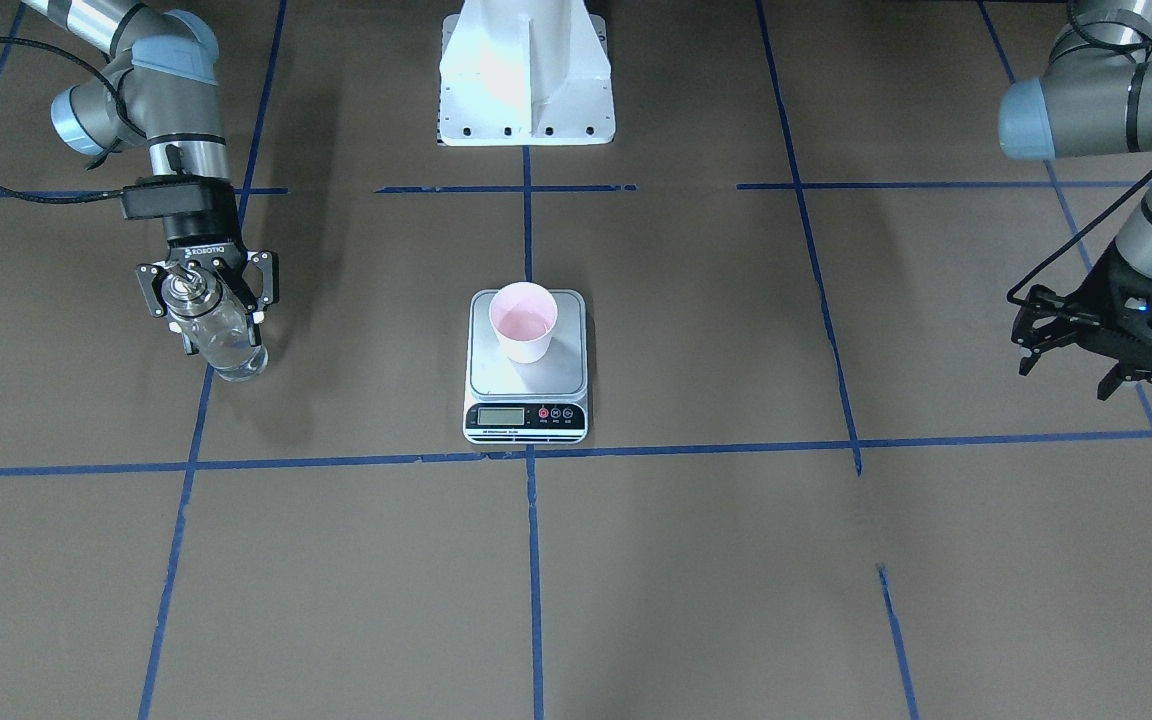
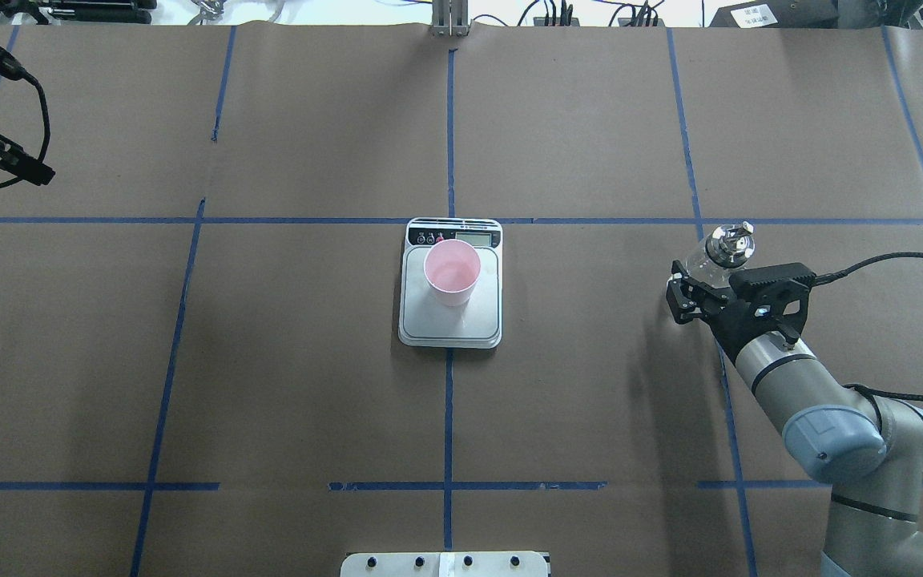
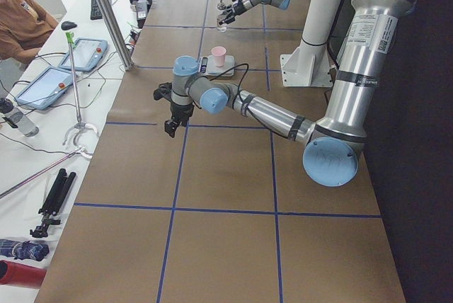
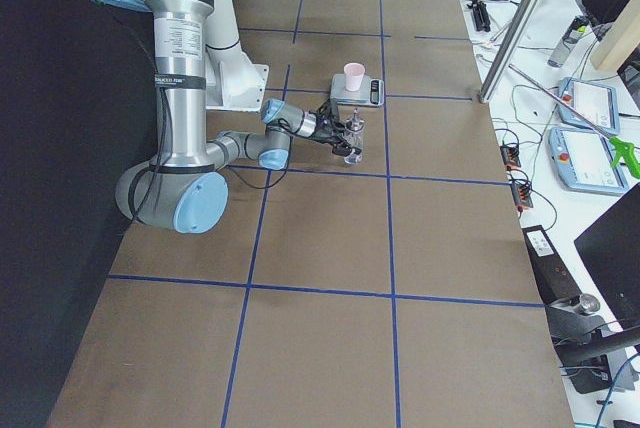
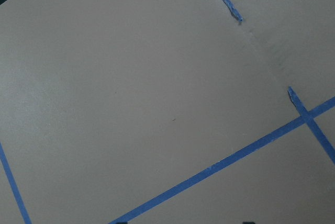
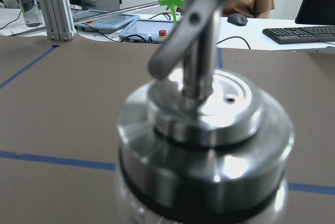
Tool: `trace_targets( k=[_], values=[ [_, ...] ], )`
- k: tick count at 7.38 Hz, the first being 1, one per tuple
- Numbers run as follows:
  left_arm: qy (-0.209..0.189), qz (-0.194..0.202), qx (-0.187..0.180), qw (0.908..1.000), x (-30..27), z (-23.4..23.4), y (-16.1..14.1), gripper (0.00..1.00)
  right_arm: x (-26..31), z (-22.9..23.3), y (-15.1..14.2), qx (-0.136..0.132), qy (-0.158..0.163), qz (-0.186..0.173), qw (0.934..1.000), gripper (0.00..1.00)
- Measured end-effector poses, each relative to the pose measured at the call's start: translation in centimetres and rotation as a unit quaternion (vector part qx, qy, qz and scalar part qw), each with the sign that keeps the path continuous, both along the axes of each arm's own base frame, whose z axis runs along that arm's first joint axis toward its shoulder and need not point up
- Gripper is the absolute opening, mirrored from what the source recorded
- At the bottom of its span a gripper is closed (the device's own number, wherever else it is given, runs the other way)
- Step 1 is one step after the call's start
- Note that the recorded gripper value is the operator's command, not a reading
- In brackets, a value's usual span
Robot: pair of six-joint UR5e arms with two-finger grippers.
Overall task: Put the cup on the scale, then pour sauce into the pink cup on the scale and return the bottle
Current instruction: 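Carry the dispenser with the right gripper toward the pink cup on the scale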
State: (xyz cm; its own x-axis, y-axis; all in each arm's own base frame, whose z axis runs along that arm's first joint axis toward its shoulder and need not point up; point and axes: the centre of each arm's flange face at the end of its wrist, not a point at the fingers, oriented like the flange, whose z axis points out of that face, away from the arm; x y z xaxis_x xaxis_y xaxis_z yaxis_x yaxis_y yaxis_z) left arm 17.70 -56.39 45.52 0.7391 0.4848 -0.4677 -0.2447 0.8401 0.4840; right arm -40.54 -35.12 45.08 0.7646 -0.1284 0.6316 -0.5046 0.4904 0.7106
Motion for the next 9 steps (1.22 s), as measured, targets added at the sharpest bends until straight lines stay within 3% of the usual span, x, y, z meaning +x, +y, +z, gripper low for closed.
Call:
trace_targets(
  k=[2, 6, 9],
  values=[
    [0.0, 0.001, 0.0, 1.0, -0.1, 0.0, 0.0, 0.78, -3.6, -4.0, -1.4, -0.003, 0.057, 0.022, 0.9981, 0.0],
    [0.0, 0.0, 0.0, 1.0, -0.1, 0.0, 0.1, 0.78, -7.4, -11.8, -1.7, -0.023, 0.131, 0.02, 0.9909, 0.0],
    [0.0, 0.0, 0.0, 1.0, -0.1, 0.1, 0.0, 0.78, -9.1, -15.7, -0.1, -0.022, 0.128, 0.003, 0.9915, 0.0]
  ],
)
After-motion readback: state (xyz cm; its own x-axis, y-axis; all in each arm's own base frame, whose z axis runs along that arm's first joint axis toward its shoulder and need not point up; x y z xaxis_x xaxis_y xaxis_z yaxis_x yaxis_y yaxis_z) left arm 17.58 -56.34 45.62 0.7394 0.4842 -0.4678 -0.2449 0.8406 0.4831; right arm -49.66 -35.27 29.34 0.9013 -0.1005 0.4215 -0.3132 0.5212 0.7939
